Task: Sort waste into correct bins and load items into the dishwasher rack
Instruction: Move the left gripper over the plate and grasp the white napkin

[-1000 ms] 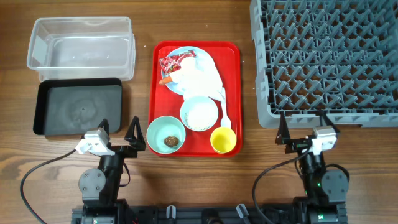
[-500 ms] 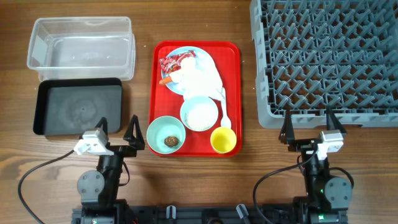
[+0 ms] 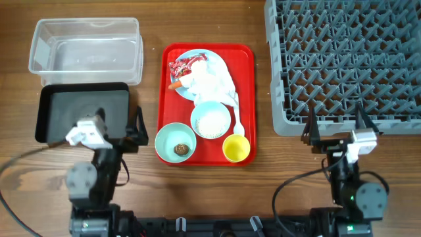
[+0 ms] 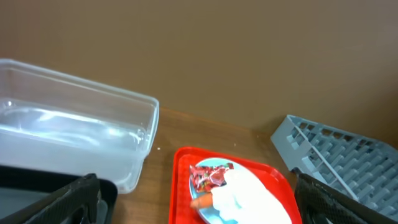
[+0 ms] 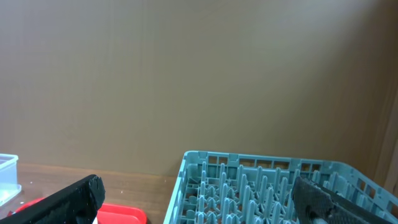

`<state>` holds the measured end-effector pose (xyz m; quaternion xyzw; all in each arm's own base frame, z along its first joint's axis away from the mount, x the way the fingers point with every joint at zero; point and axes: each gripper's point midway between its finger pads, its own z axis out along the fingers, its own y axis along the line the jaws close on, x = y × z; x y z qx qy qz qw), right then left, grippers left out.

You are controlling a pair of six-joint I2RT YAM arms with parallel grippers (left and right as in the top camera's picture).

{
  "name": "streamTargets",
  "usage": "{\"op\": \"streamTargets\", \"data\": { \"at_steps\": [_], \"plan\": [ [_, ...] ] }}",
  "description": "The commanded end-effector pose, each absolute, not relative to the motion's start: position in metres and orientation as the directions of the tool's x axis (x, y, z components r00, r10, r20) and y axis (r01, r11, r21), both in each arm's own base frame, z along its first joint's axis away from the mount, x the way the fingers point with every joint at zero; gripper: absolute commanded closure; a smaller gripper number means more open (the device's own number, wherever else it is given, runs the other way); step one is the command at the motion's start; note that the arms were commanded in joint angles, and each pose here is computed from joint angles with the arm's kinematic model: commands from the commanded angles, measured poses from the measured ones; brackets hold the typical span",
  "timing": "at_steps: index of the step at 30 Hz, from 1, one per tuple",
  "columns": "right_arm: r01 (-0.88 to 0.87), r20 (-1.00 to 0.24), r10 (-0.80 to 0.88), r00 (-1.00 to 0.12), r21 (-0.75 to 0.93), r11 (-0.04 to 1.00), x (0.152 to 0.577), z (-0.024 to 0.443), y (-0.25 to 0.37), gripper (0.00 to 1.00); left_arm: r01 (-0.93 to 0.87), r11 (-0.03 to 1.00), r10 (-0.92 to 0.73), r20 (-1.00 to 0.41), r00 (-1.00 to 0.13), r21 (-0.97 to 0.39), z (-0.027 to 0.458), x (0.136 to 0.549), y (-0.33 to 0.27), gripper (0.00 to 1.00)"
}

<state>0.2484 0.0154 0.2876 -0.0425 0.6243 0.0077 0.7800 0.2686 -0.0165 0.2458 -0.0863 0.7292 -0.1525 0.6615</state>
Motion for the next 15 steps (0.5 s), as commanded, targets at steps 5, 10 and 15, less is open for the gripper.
{"op": "streamTargets", "data": {
  "at_steps": [5, 10, 15],
  "plan": [
    [-0.076, -0.982, -0.048, 0.18, -0.063, 0.995, 0.269, 0.316, 0.017, 0.0, 0.088, 0.952, -0.273, -0.943, -0.19, -0.294, 0.288, 0.296, -0.022, 0.0],
    [-0.159, -0.986, -0.048, 0.162, -0.074, 0.985, 0.277, 0.321, 0.032, 0.0, 0.109, 0.965, -0.209, -0.951, -0.229, -0.239, 0.308, 0.304, -0.025, 0.0],
    [-0.237, -0.997, -0.046, 0.064, -0.06, 0.97, 0.286, 0.322, 0.044, 0.0, 0.108, 0.975, -0.154, -0.944, -0.292, -0.193, 0.325, 0.317, -0.025, 0.0]
  ]
}}
